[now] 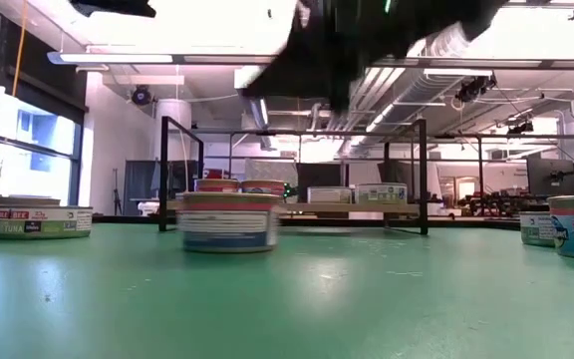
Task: Stack canned seafood by type on shelf
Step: Put the blue/pink tuna can on the shelf and align with the other blue/pink tuna can
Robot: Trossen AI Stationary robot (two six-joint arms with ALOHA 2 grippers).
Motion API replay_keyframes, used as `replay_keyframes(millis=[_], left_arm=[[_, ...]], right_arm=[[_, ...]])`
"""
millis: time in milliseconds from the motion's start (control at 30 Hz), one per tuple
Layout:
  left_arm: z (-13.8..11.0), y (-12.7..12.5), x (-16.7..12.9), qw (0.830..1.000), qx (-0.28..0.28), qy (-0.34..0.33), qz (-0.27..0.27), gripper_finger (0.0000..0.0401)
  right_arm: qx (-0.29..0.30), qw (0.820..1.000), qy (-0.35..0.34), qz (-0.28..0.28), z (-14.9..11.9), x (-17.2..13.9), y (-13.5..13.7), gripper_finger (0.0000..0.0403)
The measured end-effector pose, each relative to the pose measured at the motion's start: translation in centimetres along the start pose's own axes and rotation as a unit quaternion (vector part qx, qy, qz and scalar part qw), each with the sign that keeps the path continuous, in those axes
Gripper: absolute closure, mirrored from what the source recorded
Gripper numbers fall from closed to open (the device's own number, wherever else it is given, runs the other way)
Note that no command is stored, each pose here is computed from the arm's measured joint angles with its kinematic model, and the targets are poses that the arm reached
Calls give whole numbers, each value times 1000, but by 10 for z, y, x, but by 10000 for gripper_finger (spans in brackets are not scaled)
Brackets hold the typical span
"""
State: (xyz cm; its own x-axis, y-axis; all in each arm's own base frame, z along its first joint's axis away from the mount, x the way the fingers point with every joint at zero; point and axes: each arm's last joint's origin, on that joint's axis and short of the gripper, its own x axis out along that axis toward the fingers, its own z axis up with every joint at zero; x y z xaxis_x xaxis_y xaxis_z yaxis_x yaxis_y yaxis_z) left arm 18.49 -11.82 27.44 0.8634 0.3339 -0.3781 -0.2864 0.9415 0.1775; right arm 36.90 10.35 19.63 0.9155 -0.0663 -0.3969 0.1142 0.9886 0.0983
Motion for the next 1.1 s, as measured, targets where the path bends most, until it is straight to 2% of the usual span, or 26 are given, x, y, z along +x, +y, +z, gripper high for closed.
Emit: replay_keyframes(millis=[67, 167, 267, 367, 500, 567, 667, 767, 867, 1000, 1100], left_arm=[[-8, -8, -1, 1000, -10, 14, -5, 215], [-22, -24, 3, 999, -15, 39, -6, 215], [-39, -44, 12, 998, -3, 61, -4, 215], [-61, -68, 22, 997, 6, 82, -4, 215], [-91, -101, 37, 990, 2, 129, -52, 215], [-106, -116, 44, 986, -1, 145, -79, 215], [-126, -131, 55, 984, -7, 155, -86, 214], [-140, -133, 68, 983, -26, 168, -63, 200], [-145, -131, 78, 983, -47, 174, -42, 170], [-143, -125, 89, 982, -56, 181, -27, 112], [-140, -119, 96, 983, -43, 179, -16, 72]], right_arm=[[-49, 997, -28, -54, 8, -17, 18, 403], [-70, 990, -58, -111, 11, -45, 38, 403], [-41, 992, -61, -98, 0, -65, 49, 400], [-8, 996, -42, -77, -20, -72, 54, 381], [34, 998, -11, -52, -45, -74, 55, 324], [35, 998, 6, -51, -55, -70, 53, 283], [36, 997, 9, -61, -63, -61, 51, 217], [41, 997, 9, -69, -67, -51, 46, 160], [43, 996, 16, -71, -70, -45, 42, 127], [48, 996, 25, -66, -72, -38, 37, 115], [52, 997, 28, -56, -71, -36, 35, 114]])
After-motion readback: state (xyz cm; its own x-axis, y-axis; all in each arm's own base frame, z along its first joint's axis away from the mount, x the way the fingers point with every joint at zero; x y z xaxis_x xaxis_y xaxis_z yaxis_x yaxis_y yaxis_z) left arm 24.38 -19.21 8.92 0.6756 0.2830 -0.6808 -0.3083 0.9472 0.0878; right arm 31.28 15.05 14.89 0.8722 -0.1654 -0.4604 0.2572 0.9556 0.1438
